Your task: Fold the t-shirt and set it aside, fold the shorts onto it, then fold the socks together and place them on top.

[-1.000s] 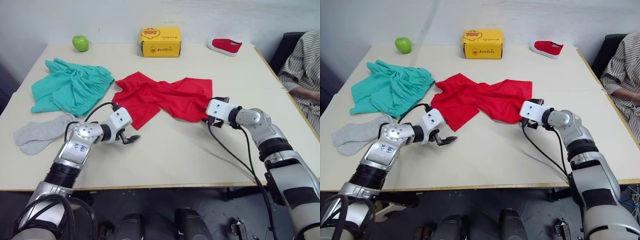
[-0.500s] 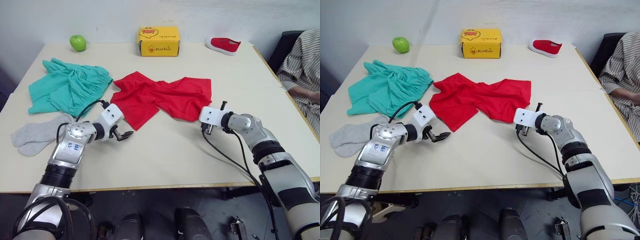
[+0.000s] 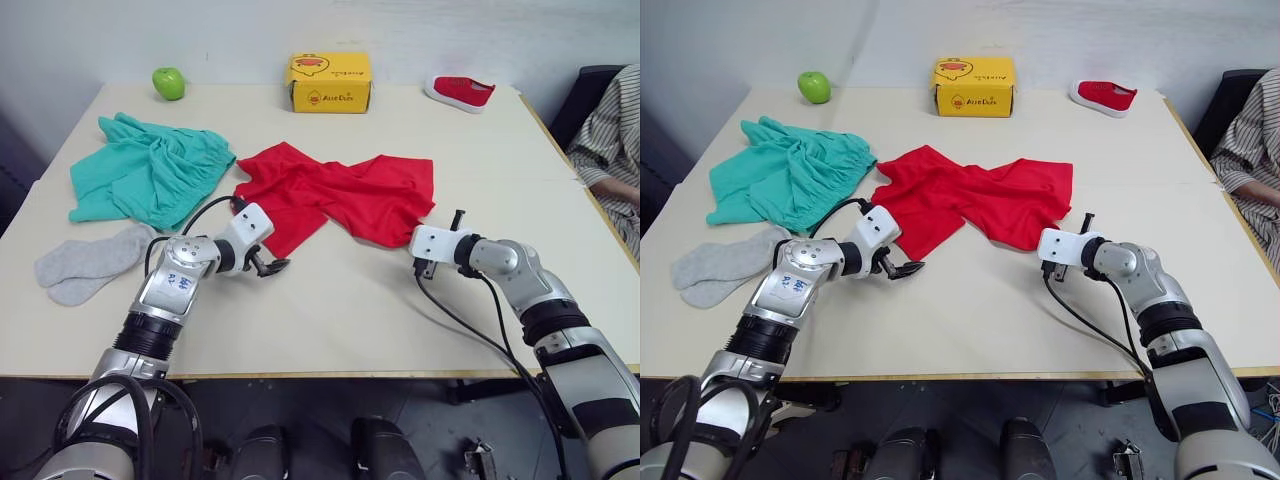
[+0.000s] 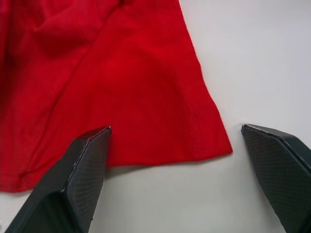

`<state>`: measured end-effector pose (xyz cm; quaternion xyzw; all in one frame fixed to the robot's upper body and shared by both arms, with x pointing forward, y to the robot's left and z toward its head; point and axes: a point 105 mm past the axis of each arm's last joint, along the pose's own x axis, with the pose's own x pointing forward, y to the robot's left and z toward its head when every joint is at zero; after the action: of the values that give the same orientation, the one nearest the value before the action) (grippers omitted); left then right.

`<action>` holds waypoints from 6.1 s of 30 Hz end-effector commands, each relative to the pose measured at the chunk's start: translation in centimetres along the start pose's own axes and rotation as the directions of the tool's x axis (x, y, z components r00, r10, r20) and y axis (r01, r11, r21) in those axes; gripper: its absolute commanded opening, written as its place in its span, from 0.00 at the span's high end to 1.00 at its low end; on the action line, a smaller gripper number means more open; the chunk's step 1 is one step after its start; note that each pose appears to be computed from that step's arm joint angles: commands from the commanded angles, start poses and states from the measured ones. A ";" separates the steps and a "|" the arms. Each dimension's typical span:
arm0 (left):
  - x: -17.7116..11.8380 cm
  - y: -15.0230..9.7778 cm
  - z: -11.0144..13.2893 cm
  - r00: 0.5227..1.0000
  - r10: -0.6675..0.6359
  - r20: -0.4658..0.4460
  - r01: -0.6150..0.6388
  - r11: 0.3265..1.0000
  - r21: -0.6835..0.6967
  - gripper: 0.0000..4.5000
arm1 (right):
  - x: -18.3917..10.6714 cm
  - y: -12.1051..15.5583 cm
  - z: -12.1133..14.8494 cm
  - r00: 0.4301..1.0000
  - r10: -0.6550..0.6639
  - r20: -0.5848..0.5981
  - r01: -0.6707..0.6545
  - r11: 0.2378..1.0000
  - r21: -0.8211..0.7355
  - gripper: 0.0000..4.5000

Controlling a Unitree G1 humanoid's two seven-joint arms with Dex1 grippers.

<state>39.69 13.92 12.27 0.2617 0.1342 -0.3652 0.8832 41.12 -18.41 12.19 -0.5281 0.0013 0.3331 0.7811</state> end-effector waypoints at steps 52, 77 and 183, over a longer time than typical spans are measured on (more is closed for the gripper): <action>-19.4 -7.2 -8.7 0.955 -0.297 -0.005 0.290 0.935 -0.205 1.00 | -14.0 7.7 2.5 0.835 0.486 0.260 -0.551 0.745 0.377 1.00; -27.9 18.0 20.3 0.255 0.485 0.836 -0.827 0.558 -0.072 1.00 | -17.2 -27.1 10.6 0.431 -0.823 0.371 0.817 0.530 0.228 1.00; -7.5 -0.9 -3.1 0.972 -0.055 0.229 0.051 0.998 0.024 1.00 | -5.5 6.3 2.9 0.925 0.086 0.369 -0.270 0.833 0.483 0.99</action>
<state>32.70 18.85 11.45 0.2157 0.0585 -0.4505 0.8643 32.04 -15.79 9.90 -0.2178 0.0112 0.5037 0.8359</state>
